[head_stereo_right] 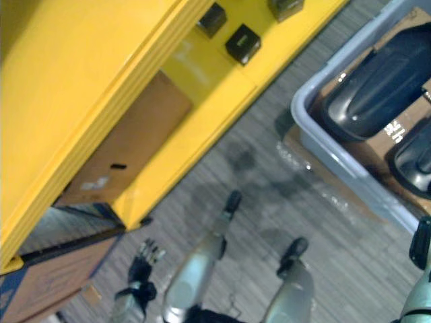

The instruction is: Walk over and take plastic housings, then place them on the shelf

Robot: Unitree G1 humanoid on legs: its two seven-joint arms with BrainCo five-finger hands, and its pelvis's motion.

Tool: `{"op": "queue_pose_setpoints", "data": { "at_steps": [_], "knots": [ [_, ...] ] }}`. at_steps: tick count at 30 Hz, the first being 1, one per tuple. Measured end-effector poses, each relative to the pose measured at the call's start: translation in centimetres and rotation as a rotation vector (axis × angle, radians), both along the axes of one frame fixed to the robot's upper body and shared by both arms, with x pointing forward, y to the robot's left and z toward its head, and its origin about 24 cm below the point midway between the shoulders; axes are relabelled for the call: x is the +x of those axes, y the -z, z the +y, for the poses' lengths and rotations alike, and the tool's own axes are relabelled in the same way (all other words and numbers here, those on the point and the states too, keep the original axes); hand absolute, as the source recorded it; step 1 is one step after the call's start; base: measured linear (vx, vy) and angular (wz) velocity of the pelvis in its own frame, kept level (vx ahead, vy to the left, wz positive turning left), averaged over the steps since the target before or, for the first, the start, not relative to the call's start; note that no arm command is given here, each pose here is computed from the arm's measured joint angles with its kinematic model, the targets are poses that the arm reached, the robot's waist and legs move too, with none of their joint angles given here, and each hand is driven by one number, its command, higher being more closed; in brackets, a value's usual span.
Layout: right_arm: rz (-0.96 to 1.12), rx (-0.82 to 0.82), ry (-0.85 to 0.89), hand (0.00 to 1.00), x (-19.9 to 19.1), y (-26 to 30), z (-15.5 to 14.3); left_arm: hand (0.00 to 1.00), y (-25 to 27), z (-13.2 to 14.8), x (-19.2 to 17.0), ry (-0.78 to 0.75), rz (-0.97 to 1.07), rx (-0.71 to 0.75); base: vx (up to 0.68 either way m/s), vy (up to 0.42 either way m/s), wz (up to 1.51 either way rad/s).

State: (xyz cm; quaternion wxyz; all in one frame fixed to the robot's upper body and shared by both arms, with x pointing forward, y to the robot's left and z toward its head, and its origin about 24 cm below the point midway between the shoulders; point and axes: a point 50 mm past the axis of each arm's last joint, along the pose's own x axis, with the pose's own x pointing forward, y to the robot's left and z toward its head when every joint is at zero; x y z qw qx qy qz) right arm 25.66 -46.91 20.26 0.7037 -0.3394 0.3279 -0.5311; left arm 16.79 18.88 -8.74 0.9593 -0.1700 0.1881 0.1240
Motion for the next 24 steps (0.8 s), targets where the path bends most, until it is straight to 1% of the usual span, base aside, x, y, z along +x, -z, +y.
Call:
{"op": "queue_pose_setpoints", "data": {
  "at_steps": [3, 4, 6, 12, 14, 17, 19, 20, 24],
  "knots": [
    [0.044, -0.043, 0.000, 1.00, -0.2, -0.3, -0.2, 0.00, -1.0, 0.2, 0.7, -0.011, -0.065, -0.002, -0.03, -0.052, 0.05],
    [0.056, -0.050, -0.006, 1.00, -0.3, -0.1, -0.3, 0.00, -1.6, 0.4, 1.1, -0.029, -0.100, -0.025, -0.05, -0.057, 0.04],
    [0.042, -0.042, -0.024, 1.00, -0.3, 0.1, -0.4, 0.00, -2.5, 0.5, 1.6, -0.035, -0.144, -0.029, -0.05, -0.056, 0.03],
    [0.018, -0.100, -0.089, 1.00, -0.1, 0.4, -0.4, 0.00, -4.8, 0.6, 2.8, -0.019, -0.255, -0.025, -0.06, -0.054, 0.01],
    [0.019, -0.126, -0.108, 1.00, 0.0, 0.6, -0.5, 0.00, -5.9, 1.1, 3.3, -0.020, -0.303, -0.011, -0.06, -0.069, -0.06],
    [0.016, -0.168, -0.136, 1.00, 0.2, 1.1, -0.2, 0.00, -8.0, 2.0, 3.9, -0.061, -0.393, 0.004, -0.04, -0.076, -0.11],
    [0.019, -0.184, -0.158, 1.00, 0.4, 1.5, -0.1, 0.00, -9.5, 2.2, 4.2, -0.079, -0.452, 0.022, -0.03, -0.085, -0.15],
    [0.011, -0.204, -0.181, 1.00, 0.7, 1.5, 0.2, 0.00, -10.8, 2.2, 4.5, -0.070, -0.502, 0.058, 0.00, -0.065, -0.14],
    [-0.031, -0.256, -0.259, 1.00, 2.1, 2.1, 1.6, 0.00, -15.3, 2.6, 6.0, 0.010, -0.665, 0.189, -0.01, -0.082, -0.12]
  ]
}}
